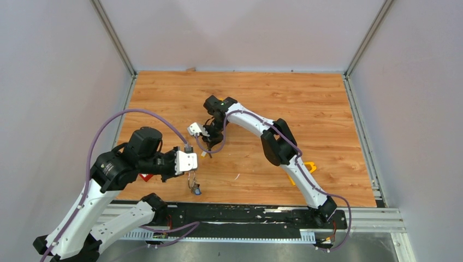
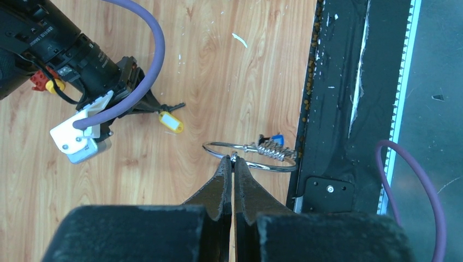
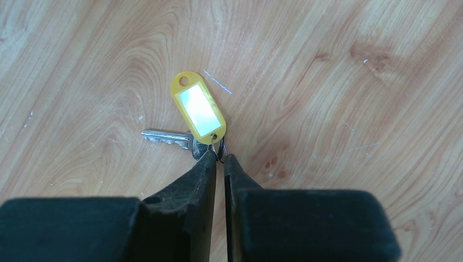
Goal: Put the keys on the keyring
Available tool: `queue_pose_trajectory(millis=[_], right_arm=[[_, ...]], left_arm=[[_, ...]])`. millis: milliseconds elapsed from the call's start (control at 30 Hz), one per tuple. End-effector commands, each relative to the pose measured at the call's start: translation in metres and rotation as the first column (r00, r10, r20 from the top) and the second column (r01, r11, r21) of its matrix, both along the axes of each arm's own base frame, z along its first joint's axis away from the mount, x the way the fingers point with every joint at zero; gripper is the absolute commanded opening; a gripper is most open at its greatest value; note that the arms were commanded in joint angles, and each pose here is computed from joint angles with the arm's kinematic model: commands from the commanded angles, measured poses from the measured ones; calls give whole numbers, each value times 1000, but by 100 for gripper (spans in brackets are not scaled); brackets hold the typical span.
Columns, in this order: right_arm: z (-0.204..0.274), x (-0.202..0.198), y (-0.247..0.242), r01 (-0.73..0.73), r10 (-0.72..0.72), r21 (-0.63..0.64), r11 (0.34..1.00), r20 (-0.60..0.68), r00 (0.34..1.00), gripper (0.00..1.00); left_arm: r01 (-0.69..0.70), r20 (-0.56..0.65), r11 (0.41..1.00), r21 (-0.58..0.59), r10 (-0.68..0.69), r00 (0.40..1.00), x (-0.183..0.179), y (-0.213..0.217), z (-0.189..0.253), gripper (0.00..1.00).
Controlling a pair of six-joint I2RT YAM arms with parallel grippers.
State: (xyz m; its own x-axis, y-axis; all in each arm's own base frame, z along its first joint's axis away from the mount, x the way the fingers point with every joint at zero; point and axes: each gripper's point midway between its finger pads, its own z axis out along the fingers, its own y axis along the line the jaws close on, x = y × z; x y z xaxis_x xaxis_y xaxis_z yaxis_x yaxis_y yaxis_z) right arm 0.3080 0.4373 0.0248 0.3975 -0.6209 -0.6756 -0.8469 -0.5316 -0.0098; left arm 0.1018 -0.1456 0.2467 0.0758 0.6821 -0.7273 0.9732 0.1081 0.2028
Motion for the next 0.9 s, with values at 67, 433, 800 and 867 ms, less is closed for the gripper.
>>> queue_pose_trajectory(millis=[67,433,800,867], right_arm=[[27,-5,4,-30,30,51,998,14,999,12],[37,-4,7,1,-1,74,997,-9,1000,2],[60,-1,-34,157,-154,66,985,-53,987,0],[46,-9,-56,201,-200,24,979,-60,978,0]], left_arm=[[8,47,999,-31,-7,999,3,-2,13,0],[5,47,1000,-23,-4,999,3,0,10,0],[8,52,1000,-23,-6,999,4,-1,11,0],[14,51,999,-29,-12,999,4,-3,13,0]])
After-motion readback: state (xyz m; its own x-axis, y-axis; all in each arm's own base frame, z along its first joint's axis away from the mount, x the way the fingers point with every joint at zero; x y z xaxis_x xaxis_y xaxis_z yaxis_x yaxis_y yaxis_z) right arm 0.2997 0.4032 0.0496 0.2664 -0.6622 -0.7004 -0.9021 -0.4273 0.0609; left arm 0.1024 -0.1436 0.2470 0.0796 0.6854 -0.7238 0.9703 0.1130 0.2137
